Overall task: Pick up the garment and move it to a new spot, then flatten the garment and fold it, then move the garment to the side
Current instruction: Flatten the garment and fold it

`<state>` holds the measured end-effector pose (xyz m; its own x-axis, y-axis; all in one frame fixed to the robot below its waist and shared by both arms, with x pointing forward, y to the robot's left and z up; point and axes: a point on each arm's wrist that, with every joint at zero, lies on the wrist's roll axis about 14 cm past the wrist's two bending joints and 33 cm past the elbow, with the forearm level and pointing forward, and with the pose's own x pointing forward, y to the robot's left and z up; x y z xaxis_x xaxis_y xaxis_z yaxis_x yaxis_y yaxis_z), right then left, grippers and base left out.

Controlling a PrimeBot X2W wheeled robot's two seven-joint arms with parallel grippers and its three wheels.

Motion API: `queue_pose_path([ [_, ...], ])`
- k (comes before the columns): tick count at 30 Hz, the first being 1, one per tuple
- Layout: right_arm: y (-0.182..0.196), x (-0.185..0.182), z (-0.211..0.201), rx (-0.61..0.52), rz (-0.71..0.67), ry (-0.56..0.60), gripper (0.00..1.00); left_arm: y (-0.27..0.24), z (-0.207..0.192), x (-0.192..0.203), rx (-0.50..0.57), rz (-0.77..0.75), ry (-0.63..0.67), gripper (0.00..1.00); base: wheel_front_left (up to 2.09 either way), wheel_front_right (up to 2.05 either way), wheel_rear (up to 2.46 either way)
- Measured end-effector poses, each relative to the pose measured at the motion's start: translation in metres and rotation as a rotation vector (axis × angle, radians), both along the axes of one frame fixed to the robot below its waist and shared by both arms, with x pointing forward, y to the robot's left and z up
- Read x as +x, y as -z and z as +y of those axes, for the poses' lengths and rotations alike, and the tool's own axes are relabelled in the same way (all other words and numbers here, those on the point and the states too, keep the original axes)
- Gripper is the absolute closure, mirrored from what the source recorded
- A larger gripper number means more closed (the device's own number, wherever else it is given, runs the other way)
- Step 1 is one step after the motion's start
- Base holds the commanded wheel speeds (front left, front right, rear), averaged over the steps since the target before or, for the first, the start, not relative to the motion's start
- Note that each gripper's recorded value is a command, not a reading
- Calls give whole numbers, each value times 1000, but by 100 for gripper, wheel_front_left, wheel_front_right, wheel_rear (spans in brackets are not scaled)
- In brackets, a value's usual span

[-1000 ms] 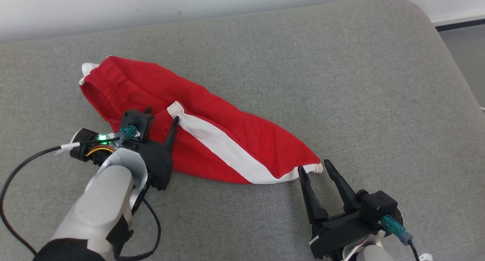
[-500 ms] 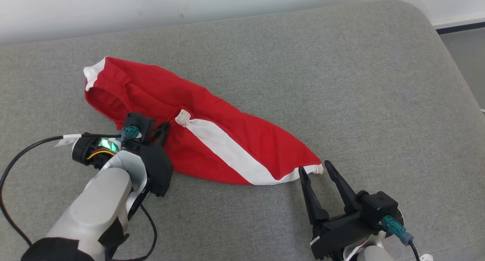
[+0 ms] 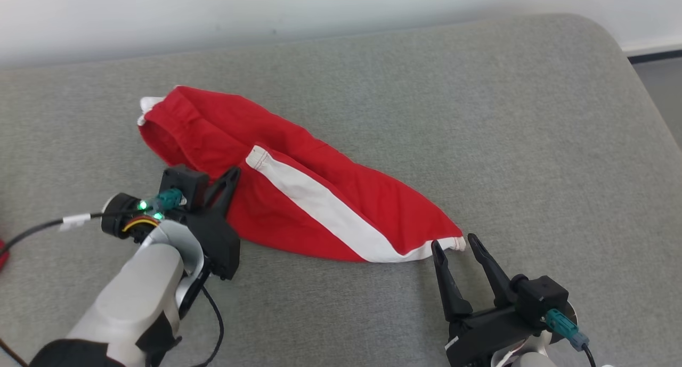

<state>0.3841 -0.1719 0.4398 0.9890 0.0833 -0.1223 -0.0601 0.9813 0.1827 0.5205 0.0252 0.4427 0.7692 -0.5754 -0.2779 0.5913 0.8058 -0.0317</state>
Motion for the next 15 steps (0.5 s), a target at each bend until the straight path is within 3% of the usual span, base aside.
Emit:
queue_pose_path([
  [12,-7,-4,26,19,-23,-70,0,-42,38,-31,-126,-126,-116,100,0,0,0],
  [15,-10,-3,34,23,-33,-93,0,-28,61,-51,-120,-103,-171,100,0,0,0],
])
